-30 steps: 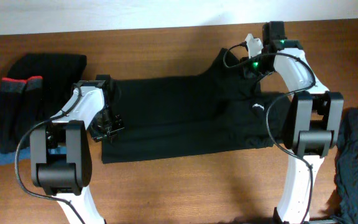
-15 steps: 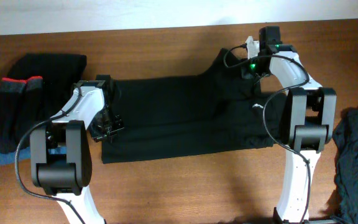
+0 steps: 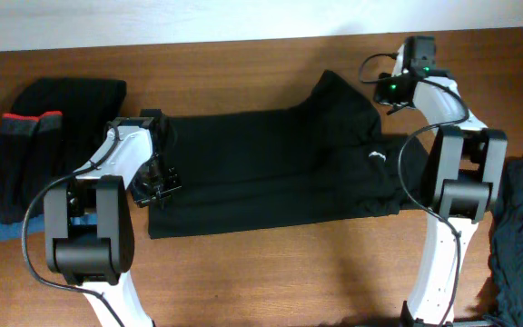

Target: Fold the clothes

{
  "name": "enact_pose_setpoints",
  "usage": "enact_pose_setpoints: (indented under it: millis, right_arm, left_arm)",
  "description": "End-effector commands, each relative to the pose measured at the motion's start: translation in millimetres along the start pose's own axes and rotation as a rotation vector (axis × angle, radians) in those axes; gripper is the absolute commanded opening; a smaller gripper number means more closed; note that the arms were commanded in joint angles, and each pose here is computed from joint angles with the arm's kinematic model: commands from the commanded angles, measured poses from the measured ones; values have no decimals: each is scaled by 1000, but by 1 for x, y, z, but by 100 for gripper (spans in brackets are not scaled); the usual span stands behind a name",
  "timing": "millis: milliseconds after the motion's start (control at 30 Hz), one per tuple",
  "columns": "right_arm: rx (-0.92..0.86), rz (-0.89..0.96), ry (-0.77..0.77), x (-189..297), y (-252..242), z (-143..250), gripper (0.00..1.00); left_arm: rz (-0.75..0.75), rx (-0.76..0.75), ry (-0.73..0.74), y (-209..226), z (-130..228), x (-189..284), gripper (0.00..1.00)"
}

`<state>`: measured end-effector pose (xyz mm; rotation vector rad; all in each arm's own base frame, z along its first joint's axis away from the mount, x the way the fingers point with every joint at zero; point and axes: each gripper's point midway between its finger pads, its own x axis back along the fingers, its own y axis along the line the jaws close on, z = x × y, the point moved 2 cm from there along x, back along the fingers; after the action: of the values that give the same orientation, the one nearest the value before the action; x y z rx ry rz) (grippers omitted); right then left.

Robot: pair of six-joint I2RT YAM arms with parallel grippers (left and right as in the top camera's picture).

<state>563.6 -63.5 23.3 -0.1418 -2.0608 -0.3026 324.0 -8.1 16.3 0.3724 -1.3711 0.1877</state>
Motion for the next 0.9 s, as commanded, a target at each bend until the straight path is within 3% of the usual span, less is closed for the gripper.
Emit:
enact_pose_setpoints:
  millis: [0, 100, 200, 400, 633, 700, 800, 833, 867]
  right_arm:
    - [14, -75, 61, -16, 5, 17, 32]
    - [99, -294, 60, -1, 39, 11, 52]
    - [111, -392, 63, 10, 54, 7, 59]
    - [104, -407, 89, 9, 56, 13, 61]
    - [98, -262, 141, -7, 35, 34, 59]
    - [95, -255, 152, -9, 33, 38, 48]
    - [94, -255, 162, -10, 33, 41, 11]
    - [93, -256, 165, -10, 33, 42, 4]
    - [92, -259, 168, -9, 33, 42, 4]
  left_arm:
    - [-74, -2, 21, 11, -5, -25, 0]
    - [-74, -2, 21, 11, -5, -25, 0]
    - [-74, -2, 21, 11, -5, -25, 0]
    - [-74, -2, 21, 11, -5, -25, 0]
    - [-74, -3, 22, 11, -5, -25, 0]
    - [-74, -2, 21, 11, -5, -25, 0]
    - [-74, -2, 21, 11, -5, -25, 0]
    - [-74, -2, 21, 12, -5, -25, 1]
    - [-74, -2, 21, 12, -5, -25, 0]
